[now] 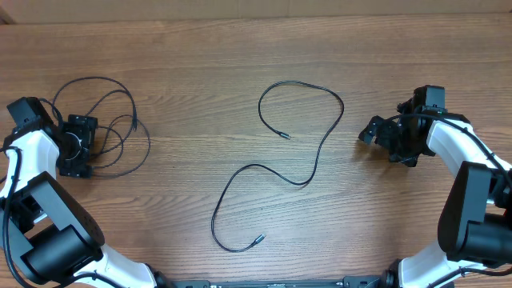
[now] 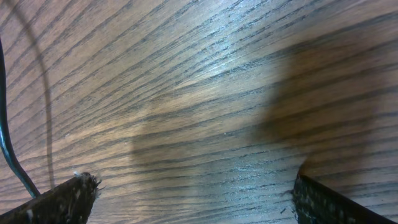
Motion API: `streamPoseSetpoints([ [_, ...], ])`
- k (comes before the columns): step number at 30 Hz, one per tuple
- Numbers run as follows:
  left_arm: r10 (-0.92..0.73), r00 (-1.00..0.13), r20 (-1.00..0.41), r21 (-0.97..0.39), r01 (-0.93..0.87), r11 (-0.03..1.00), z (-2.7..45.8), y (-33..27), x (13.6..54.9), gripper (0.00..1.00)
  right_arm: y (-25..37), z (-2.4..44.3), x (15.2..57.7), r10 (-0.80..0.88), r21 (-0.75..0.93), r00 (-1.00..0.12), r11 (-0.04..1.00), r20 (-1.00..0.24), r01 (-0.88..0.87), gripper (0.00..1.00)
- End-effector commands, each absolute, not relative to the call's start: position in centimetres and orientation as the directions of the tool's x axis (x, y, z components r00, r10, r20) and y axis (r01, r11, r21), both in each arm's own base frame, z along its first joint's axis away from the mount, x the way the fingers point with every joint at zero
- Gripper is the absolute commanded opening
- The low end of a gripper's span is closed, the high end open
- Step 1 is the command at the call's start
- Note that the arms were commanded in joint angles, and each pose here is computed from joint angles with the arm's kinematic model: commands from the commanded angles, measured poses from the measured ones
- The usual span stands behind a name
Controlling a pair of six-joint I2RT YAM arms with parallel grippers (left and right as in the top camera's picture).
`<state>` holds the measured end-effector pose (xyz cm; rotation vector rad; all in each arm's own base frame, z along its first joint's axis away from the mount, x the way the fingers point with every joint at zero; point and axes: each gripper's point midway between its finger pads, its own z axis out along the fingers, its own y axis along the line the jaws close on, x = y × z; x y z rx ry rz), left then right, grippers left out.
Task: Untangle cables
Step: 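Drag the held cable to the far left edge with the left gripper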
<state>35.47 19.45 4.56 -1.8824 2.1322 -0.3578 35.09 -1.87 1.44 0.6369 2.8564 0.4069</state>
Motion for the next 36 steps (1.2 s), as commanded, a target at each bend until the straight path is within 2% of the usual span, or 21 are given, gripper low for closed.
streamPoseSetpoints([
  [1,-0.988,-0.15,-0.035,-0.431,-0.89,0.151,6.7,18.7,36.4,0.98,-2.1,2.0,35.2,0.441,0.299,-0.886,0.873,-0.144,0.385,1.0],
  [2,-0.987,-0.157,-0.022,-0.442,-0.884,0.15,6.8,18.4,36.6,0.92,-2.1,2.0,35.2,0.44,0.299,-0.886,0.873,-0.144,0.385,1.0],
  [3,-0.985,-0.172,0.006,-0.467,-0.872,0.149,7.0,17.8,36.9,0.74,-2.1,2.0,35.2,0.441,0.299,-0.886,0.873,-0.144,0.385,1.0],
  [7,-0.973,-0.214,0.081,-0.527,-0.838,0.14,7.7,16.1,37.7,0.13,-2.1,2.0,35.2,0.44,0.299,-0.886,0.873,-0.144,0.385,1.0],
  [8,-0.973,-0.215,0.083,-0.526,-0.839,0.141,7.7,16.1,37.7,0.04,-2.1,2.0,35.2,0.44,0.299,-0.886,0.873,-0.144,0.385,1.0],
  [15,-0.961,-0.221,0.168,-0.444,-0.887,0.126,6.8,13.8,35.7,0.05,-2.1,2.0,35.2,0.44,0.299,-0.886,0.873,-0.144,0.385,1.0],
  [16,-0.96,-0.196,0.199,-0.406,-0.908,0.101,6.6,13.3,35.0,0.04,-2.1,2.0,35.2,0.44,0.299,-0.886,0.873,-0.144,0.385,1.0],
  [18,-0.972,-0.061,0.229,-0.28,-0.96,-0.006,5.7,13.0,33.1,0.05,-2.1,2.0,35.2,0.44,0.299,-0.886,0.873,-0.144,0.385,1.0],
  [21,-0.963,0.212,0.167,-0.055,-0.973,-0.224,4.8,13.5,29.5,0.05,-2.1,2.0,35.2,0.44,0.299,-0.886,0.873,-0.145,0.385,1.0],
  [22,-0.955,0.26,0.14,-0.02,-0.964,-0.265,4.7,13.7,28.9,0.05,-2.1,2.0,35.2,0.441,0.299,-0.886,0.873,-0.144,0.386,1.0],
  [24,-0.949,0.298,0.104,0.004,-0.954,-0.299,4.6,14.1,28.3,0.04,-2.1,2.0,35.2,0.44,0.299,-0.886,0.873,-0.145,0.385,1.0],
  [29,-0.951,0.309,0.02,0.038,-0.95,-0.309,4.4,15.2,27.3,0.05,-2.1,2.0,35.2,0.441,0.299,-0.886,0.873,-0.144,0.385,1.0],
  [34,-0.899,0.434,-0.052,0.088,-0.895,-0.437,3.3,15.0,25.6,0.04,-2.1,2.0,35.2,0.44,0.299,-0.886,0.873,-0.145,0.385,1.0],
  [36,-0.891,0.451,-0.059,0.088,-0.886,-0.455,2.8,14.6,25.6,0.04,-2.1,2.0,35.2,0.44,0.3,-0.886,0.873,-0.145,0.385,1.0],
])
